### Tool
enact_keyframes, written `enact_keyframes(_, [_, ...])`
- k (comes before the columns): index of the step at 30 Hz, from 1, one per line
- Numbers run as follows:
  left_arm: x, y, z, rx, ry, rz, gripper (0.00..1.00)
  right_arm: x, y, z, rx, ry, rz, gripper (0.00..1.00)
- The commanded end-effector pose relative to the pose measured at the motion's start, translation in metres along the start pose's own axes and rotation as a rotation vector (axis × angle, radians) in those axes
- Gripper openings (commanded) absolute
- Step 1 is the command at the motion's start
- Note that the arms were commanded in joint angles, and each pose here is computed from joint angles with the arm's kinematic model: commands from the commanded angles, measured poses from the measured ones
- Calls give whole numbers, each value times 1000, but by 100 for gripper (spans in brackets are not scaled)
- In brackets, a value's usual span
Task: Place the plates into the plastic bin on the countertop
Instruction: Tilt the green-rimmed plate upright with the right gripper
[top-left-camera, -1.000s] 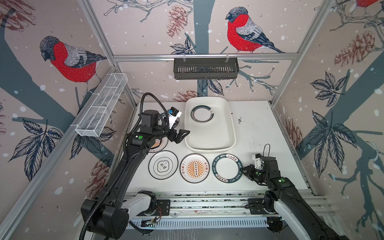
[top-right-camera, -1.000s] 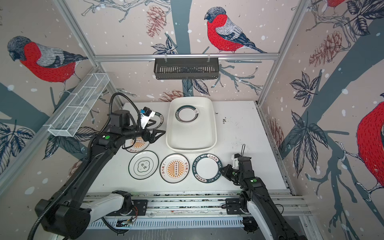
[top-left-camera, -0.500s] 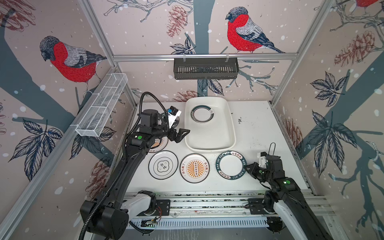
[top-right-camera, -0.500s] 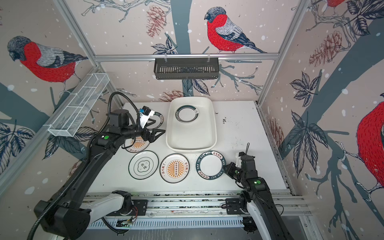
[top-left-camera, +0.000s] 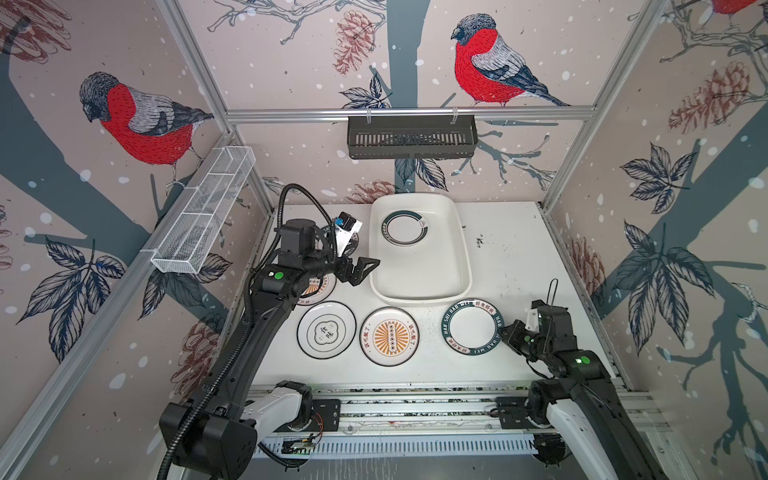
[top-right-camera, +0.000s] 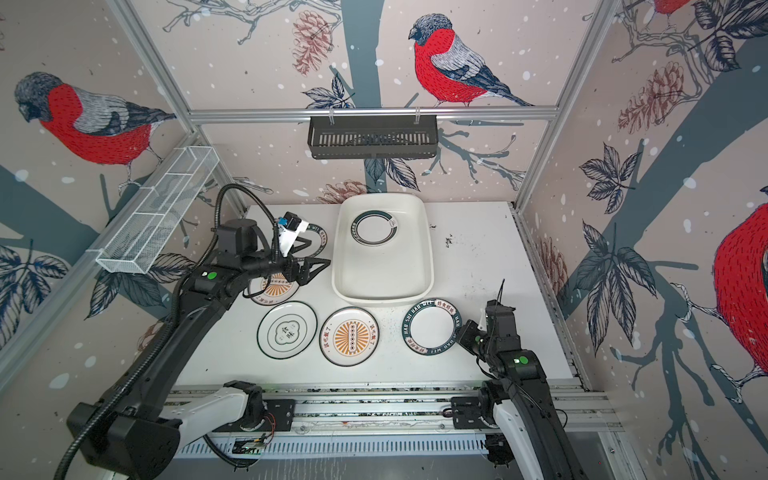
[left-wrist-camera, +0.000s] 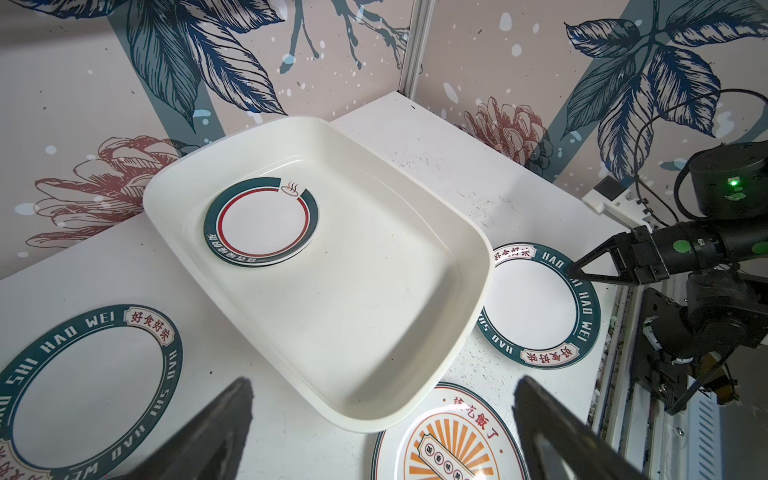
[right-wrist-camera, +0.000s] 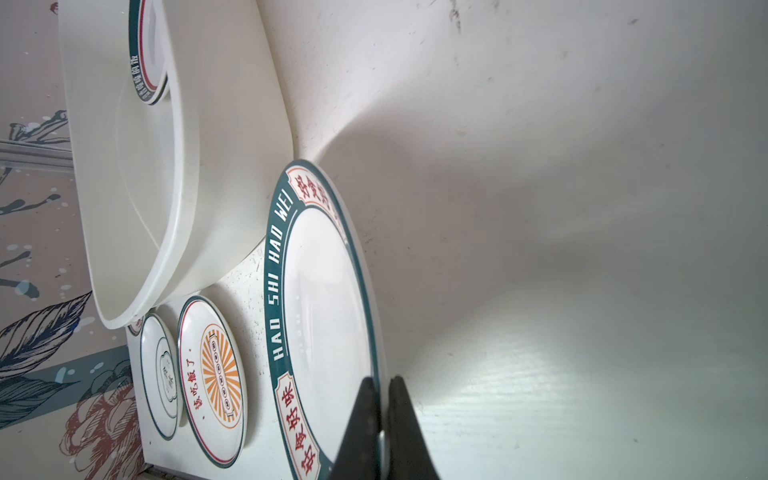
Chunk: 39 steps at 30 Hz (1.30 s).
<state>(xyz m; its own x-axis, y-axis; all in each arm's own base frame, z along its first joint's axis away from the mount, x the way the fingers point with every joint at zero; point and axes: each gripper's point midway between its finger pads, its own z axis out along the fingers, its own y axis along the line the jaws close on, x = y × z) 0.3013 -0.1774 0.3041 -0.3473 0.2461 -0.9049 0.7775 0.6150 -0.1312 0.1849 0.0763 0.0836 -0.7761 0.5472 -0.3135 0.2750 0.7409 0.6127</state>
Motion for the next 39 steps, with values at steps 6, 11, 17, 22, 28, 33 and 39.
enact_keyframes(6, [-11,-7,-2,33,-40,25,97,-17,-9,-14,99,-70,-27,0])
enact_keyframes(11, [-12,-8,-2,37,-45,29,97,-22,-5,-20,97,-94,-18,0])
enact_keyframes(17, [-12,-7,0,43,-42,33,97,-29,-3,-29,106,-129,-10,0])
enact_keyframes(22, [-13,-8,1,49,-45,39,97,-34,1,-36,110,-148,-10,0])
enact_keyframes(28, [-18,-7,1,39,-52,55,97,-45,6,-46,130,-181,-21,0])
enact_keyframes(33, [-19,-2,2,22,-53,52,97,-55,9,-58,164,-223,-37,0])
enact_keyframes(39, [-21,-2,3,29,-53,57,97,-66,12,-72,197,-262,-53,0])
